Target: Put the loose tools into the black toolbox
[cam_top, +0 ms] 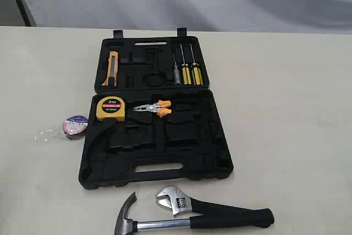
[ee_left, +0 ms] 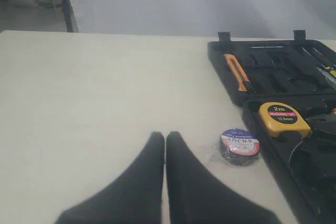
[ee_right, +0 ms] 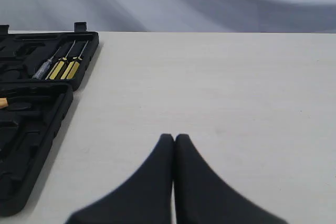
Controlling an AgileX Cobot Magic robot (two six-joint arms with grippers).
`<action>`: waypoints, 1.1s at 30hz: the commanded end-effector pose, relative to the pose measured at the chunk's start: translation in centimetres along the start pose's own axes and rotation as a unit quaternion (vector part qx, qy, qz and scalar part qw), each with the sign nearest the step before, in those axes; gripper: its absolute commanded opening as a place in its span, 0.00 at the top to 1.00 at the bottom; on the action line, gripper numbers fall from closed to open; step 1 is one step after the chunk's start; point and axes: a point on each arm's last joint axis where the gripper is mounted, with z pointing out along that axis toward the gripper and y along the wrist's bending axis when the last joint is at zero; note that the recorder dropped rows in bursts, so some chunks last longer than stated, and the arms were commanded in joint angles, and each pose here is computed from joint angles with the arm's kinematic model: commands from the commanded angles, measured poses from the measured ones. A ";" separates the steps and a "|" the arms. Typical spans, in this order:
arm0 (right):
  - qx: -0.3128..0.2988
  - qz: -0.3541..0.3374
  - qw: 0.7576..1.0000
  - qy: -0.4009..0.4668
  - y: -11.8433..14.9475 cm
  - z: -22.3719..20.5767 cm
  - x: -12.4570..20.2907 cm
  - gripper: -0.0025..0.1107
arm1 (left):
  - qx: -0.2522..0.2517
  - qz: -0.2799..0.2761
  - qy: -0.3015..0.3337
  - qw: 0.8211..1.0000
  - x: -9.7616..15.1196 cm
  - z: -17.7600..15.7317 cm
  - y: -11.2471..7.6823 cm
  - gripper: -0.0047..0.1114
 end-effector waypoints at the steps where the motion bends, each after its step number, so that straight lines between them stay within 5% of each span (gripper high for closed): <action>1: 0.004 -0.005 1.000 -0.003 -0.1 0.0 0.1 0.98 | 0.007 -0.011 -0.003 1.000 0.2 -0.1 0.0 0.95; 18: 0.003 -0.005 1.000 -0.017 0.0 0.0 -0.2 0.98 | 0.007 -0.011 -0.003 1.000 0.2 -0.1 0.0 0.95; 26: -0.015 -0.006 0.972 -0.235 0.3 -1.0 -4.0 0.98 | 0.007 -0.011 -0.003 1.000 0.2 -0.1 0.0 0.95; 33: -0.023 -0.006 0.943 -0.331 0.5 -2.0 -5.6 0.98 | 0.007 -0.011 -0.003 1.000 0.2 -0.1 0.0 0.95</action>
